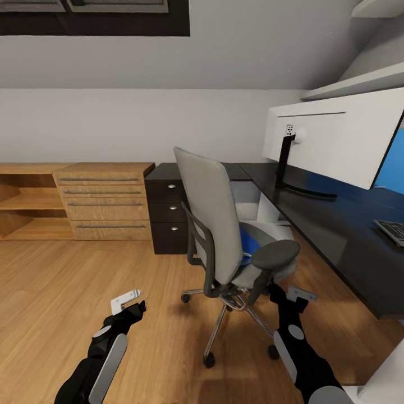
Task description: In the bedroom, organize the workspace by keeping the computer under the desk, ensuring the monitor is on the desk, placing the keyboard on the desk next to the monitor, placing the mouse on the desk next to the keyboard, moving the folder from the swivel chair onto the desk next to the mouse, stacking the notebook on top of the folder with the pen on top of the notebook, and positioning the swivel chair next to the desk.
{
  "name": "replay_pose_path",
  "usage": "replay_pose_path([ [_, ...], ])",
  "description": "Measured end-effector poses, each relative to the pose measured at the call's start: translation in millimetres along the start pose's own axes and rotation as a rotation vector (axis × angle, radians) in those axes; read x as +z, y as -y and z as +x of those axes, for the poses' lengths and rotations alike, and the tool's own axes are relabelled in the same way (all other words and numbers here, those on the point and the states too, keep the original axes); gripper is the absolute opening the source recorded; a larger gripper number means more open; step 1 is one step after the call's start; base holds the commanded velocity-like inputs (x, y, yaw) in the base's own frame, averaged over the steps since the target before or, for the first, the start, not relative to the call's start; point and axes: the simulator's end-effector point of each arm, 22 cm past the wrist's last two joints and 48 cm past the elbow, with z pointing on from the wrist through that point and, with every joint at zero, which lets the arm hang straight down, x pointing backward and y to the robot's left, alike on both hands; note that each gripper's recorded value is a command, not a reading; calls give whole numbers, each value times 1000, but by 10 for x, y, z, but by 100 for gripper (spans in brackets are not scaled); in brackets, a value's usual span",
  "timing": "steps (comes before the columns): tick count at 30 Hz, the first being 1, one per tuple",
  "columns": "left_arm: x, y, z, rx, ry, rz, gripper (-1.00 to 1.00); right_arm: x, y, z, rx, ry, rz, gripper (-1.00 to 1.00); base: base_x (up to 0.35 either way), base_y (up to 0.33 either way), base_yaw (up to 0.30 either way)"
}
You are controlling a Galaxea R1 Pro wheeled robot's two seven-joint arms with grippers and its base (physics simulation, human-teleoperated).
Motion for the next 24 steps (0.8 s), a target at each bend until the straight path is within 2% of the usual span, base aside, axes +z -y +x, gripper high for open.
replay_pose_path([
  [6,2,-1,7,-1,-2,0,100,-5,-13,6,1,-1,-1,100,-19,7,273],
  [13,3,-1,10,-1,-2,0,100,-14,-41,20,1,-2,-5,100,-200,138,276],
  [24,12,-8,51,1,-11,-3,100,-43,-140,32,3,-4,-20,100,-13,9,276],
])
